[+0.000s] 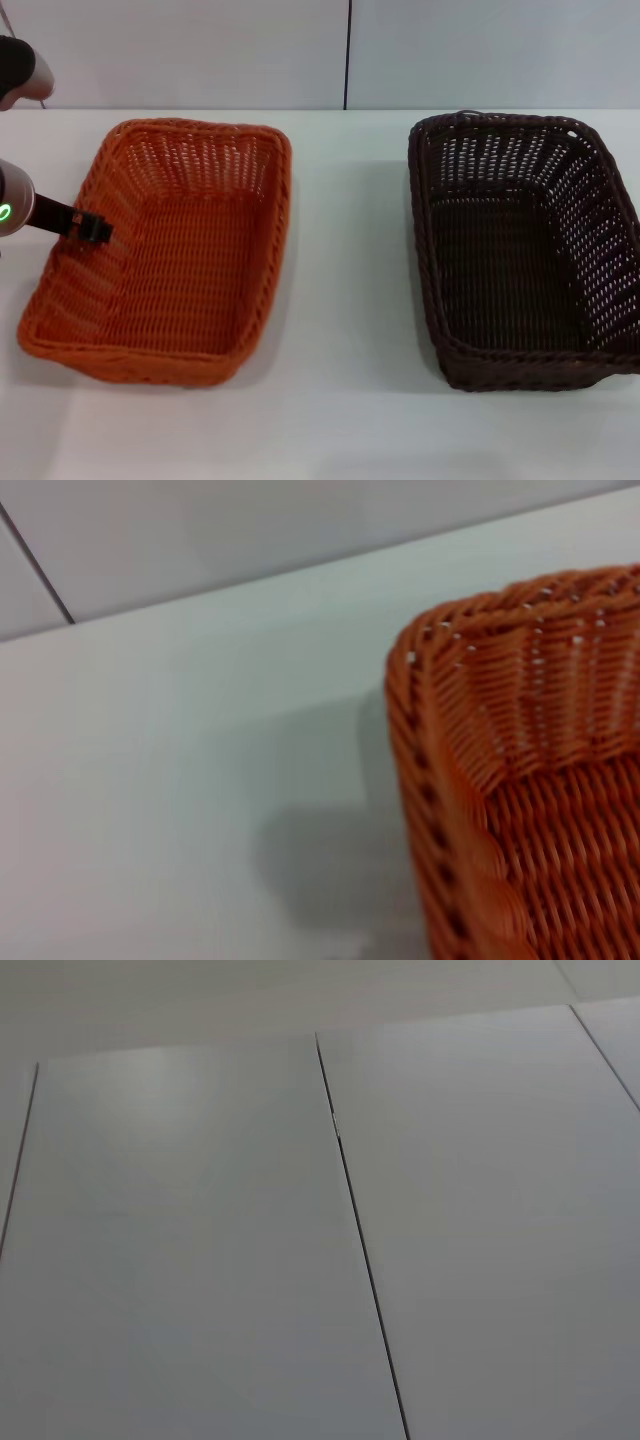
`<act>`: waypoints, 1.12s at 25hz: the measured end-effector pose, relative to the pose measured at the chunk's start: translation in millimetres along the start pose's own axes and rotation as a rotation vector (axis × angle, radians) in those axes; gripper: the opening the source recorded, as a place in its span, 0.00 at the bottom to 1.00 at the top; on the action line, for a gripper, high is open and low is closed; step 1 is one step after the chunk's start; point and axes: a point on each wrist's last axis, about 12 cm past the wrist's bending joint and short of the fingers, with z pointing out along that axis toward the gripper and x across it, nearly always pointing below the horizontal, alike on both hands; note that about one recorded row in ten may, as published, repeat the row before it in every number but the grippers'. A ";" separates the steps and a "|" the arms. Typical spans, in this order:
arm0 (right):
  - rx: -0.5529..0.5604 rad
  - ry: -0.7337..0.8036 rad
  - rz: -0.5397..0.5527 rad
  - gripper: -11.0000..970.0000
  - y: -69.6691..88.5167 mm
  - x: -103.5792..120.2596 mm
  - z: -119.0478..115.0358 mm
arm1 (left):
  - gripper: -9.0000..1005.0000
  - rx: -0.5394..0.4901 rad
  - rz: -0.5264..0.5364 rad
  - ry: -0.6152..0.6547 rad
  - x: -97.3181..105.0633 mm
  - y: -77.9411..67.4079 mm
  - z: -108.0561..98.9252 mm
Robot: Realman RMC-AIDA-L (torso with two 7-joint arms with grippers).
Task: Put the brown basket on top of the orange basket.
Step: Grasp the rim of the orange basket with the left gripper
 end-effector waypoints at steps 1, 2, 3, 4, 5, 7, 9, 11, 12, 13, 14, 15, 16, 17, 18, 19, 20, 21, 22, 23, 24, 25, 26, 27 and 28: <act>0.000 0.000 0.000 0.84 0.1 0.0 -0.1 | 0.67 -0.001 -0.001 0.005 0.3 0.3 0.8; 0.000 0.001 0.001 0.84 0.1 0.0 -0.2 | 0.64 -0.001 -0.001 0.005 0.3 0.3 0.8; -0.001 0.000 0.001 0.84 0.2 0.0 -0.3 | 0.60 -0.001 -0.001 0.005 0.3 0.3 0.8; -0.001 0.000 0.001 0.84 0.3 -0.1 -0.3 | 0.56 -0.001 -0.001 0.005 0.3 0.3 0.8; -0.001 -0.001 0.001 0.84 0.3 -0.3 -0.4 | 0.52 -0.003 0.001 0.007 0.3 0.5 1.0; -0.001 -0.001 0.001 0.84 0.3 -0.3 -0.4 | 0.45 -0.003 0.004 0.007 0.3 0.1 0.4; -0.002 -0.001 0.001 0.84 0.3 -0.3 -0.4 | 0.38 -0.003 0.005 0.009 0.3 -0.2 0.1; -0.002 -0.001 0.001 0.84 0.3 -0.2 -0.4 | 0.32 -0.001 0.017 0.011 -0.6 -1.3 -1.0; -0.002 0.000 0.001 0.84 0.3 -0.1 -0.3 | 0.31 0.000 0.028 0.010 -2.0 -2.0 -2.9; -0.002 0.000 0.002 0.84 0.4 0.0 -0.1 | 0.29 0.000 0.028 0.010 -2.0 -2.0 -2.9; -0.003 -0.001 0.002 0.84 0.7 0.2 0.4 | 0.28 0.000 0.028 0.010 -2.0 -2.0 -2.9; -0.005 -0.002 0.003 0.84 1.0 0.4 1.2 | 0.27 0.001 0.044 0.007 -3.9 -2.9 -5.4; -0.005 -0.002 0.003 0.84 1.0 0.4 1.2 | 0.27 0.002 0.060 0.001 -6.0 -3.7 -8.0; -0.005 -0.003 0.004 0.84 1.1 0.4 1.5 | 0.27 0.001 0.069 -0.007 -7.9 -4.0 -10.2; -0.006 -0.004 0.003 0.84 1.0 0.3 1.7 | 0.26 -0.002 0.081 -0.023 -10.4 -4.2 -13.9; -0.007 -0.005 0.003 0.84 0.9 0.2 2.0 | 0.26 -0.002 0.081 -0.023 -10.4 -4.2 -13.9; -0.007 -0.008 0.002 0.84 0.7 -0.1 2.2 | 0.26 -0.009 0.106 -0.044 -12.3 -4.8 -19.6; -0.007 -0.008 0.002 0.84 0.7 -0.1 2.2 | 0.26 -0.012 0.125 -0.051 -13.0 -5.1 -22.5; -0.007 -0.011 0.002 0.84 0.6 -0.4 2.4 | 0.25 -0.013 0.138 -0.056 -13.4 -5.4 -24.4; -0.007 -0.013 0.006 0.84 0.4 -0.7 2.6 | 0.25 -0.015 0.163 -0.061 -14.4 -5.6 -27.9; -0.007 -0.017 0.011 0.84 0.0 -1.0 3.0 | 0.25 -0.017 0.190 -0.065 -15.4 -5.7 -31.6; -0.006 -0.021 0.026 0.84 -0.8 -1.7 3.2 | 0.24 -0.022 0.255 -0.080 -19.3 -5.9 -42.6; -0.006 -0.021 0.026 0.84 -0.8 -1.7 3.2 | 0.24 -0.022 0.255 -0.080 -19.3 -5.9 -42.6; -0.004 -0.022 0.032 0.84 -1.4 -1.9 3.2 | 0.23 -0.021 0.287 -0.089 -21.2 -6.7 -48.1; -0.004 -0.024 0.036 0.84 -1.8 -2.3 3.3 | 0.22 -0.022 0.314 -0.095 -22.7 -7.3 -52.7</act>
